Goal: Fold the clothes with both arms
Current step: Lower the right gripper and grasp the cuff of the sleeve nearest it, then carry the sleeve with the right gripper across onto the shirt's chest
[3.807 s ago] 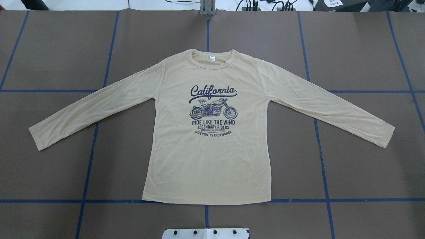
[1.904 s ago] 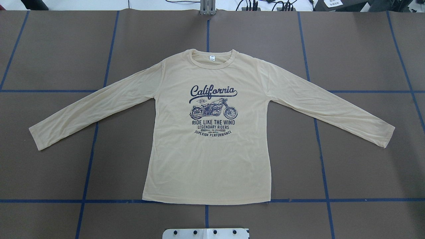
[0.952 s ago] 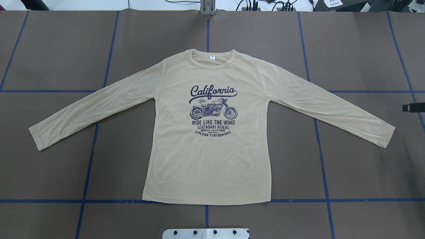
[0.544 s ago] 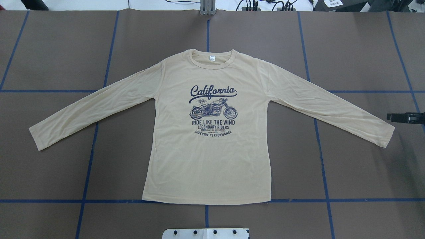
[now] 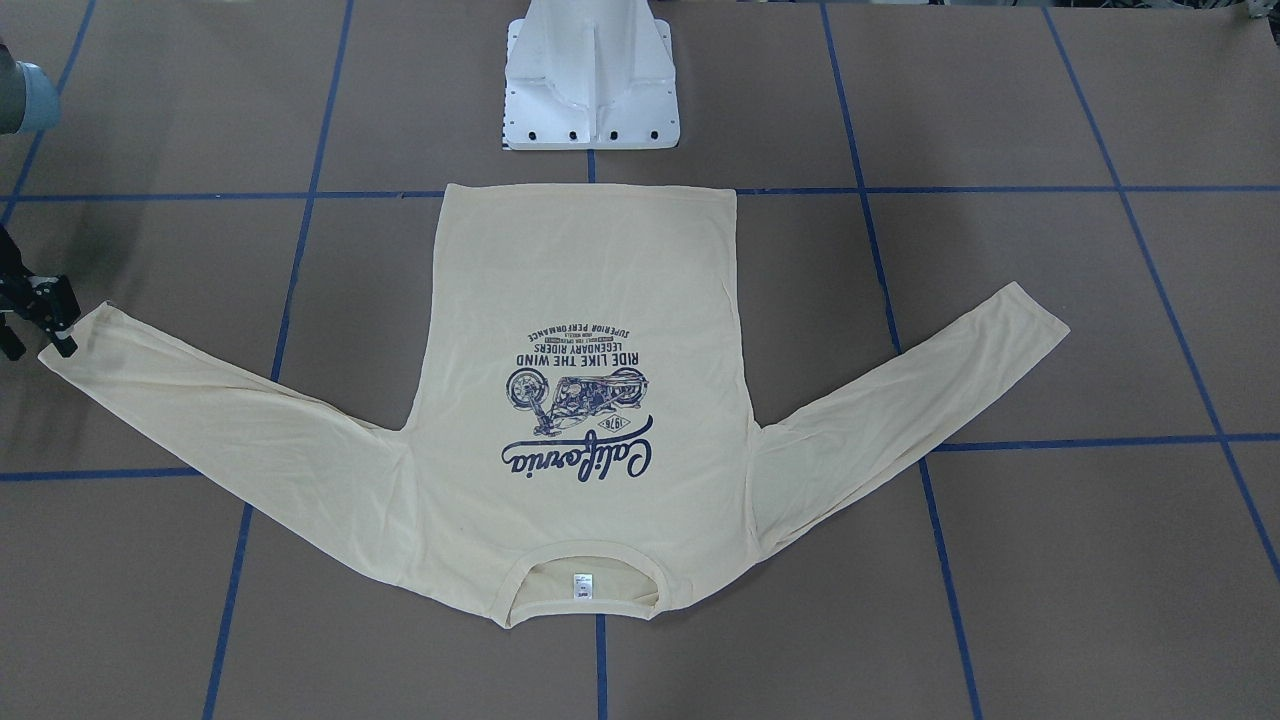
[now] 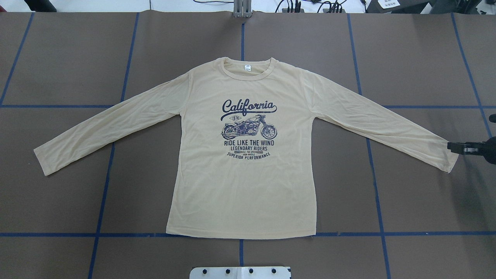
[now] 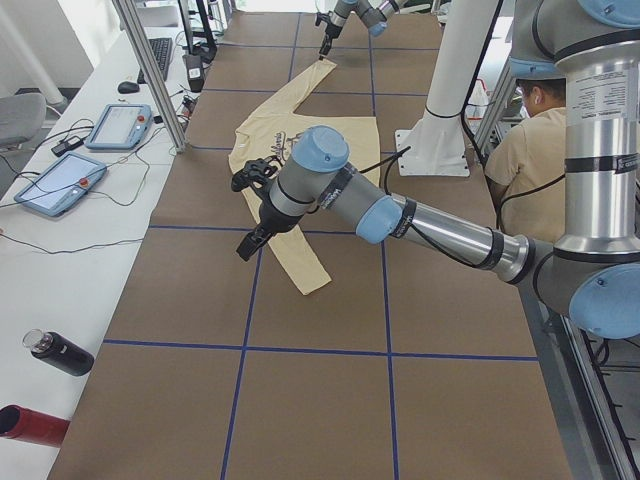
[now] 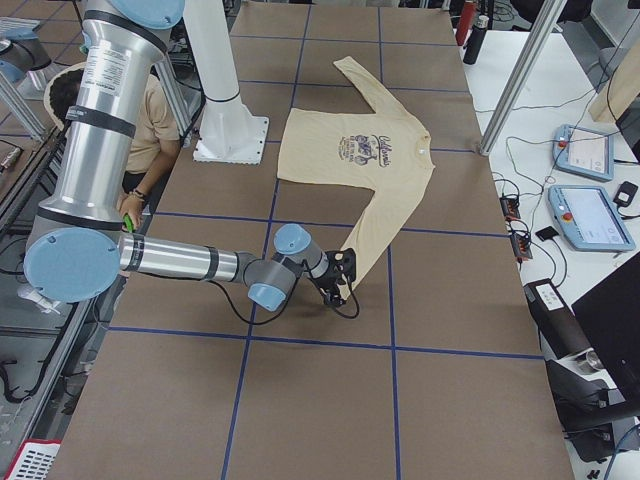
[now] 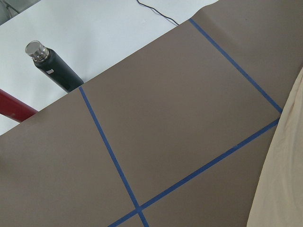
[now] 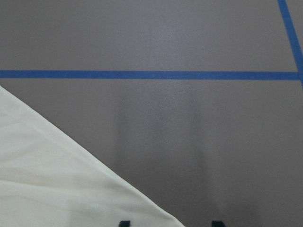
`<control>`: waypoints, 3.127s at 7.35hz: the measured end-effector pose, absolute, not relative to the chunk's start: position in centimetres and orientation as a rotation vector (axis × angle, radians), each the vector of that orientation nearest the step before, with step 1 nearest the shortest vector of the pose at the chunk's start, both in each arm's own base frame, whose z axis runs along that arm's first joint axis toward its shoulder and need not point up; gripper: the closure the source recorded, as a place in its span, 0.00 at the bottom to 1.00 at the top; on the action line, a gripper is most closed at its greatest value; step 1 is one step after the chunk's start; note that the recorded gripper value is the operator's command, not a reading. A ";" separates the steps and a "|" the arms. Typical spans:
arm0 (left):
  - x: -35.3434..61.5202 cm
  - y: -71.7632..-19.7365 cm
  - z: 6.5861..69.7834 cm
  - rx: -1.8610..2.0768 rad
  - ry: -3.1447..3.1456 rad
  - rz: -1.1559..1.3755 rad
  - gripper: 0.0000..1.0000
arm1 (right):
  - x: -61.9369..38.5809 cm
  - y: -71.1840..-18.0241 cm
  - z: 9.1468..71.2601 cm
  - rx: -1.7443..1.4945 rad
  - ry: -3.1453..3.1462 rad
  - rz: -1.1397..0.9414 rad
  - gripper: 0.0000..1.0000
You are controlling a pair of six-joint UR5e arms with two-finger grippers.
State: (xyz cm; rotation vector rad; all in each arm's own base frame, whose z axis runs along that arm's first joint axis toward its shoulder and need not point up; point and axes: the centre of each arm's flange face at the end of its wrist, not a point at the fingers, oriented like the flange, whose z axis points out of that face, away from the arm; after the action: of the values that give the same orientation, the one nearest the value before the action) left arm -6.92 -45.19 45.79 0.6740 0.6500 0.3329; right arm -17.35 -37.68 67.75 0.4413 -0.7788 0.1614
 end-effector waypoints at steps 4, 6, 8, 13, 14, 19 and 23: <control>-6.9 -45.2 45.8 0.675 0.649 0.335 0.00 | -17.4 -37.2 69.2 0.457 -0.787 0.164 0.65; -6.9 -45.2 45.8 0.676 0.648 0.336 0.00 | -17.7 -37.1 69.1 0.456 -0.792 0.161 1.00; -6.9 -45.2 45.8 0.677 0.648 0.337 0.00 | -17.9 -37.2 68.8 0.458 -0.799 0.157 1.00; -6.9 -45.2 45.8 0.678 0.648 0.337 0.00 | -18.1 -39.2 58.3 0.498 -0.915 0.151 1.00; -6.9 -45.2 45.8 0.678 0.648 0.337 0.00 | -19.1 -41.3 52.7 0.502 -0.929 0.181 1.00; -6.9 -45.2 45.8 0.675 0.650 0.330 0.00 | -38.1 -52.3 22.7 0.572 -0.891 0.393 1.00; -6.9 -45.2 46.0 0.670 0.650 0.325 0.00 | -54.8 -54.6 8.0 0.628 -0.870 0.515 1.00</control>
State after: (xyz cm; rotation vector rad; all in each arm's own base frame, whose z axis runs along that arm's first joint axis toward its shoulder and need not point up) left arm -6.93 -45.19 45.99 0.6700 0.6501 0.3254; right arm -54.80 -54.58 7.95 0.6279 -0.8704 0.5155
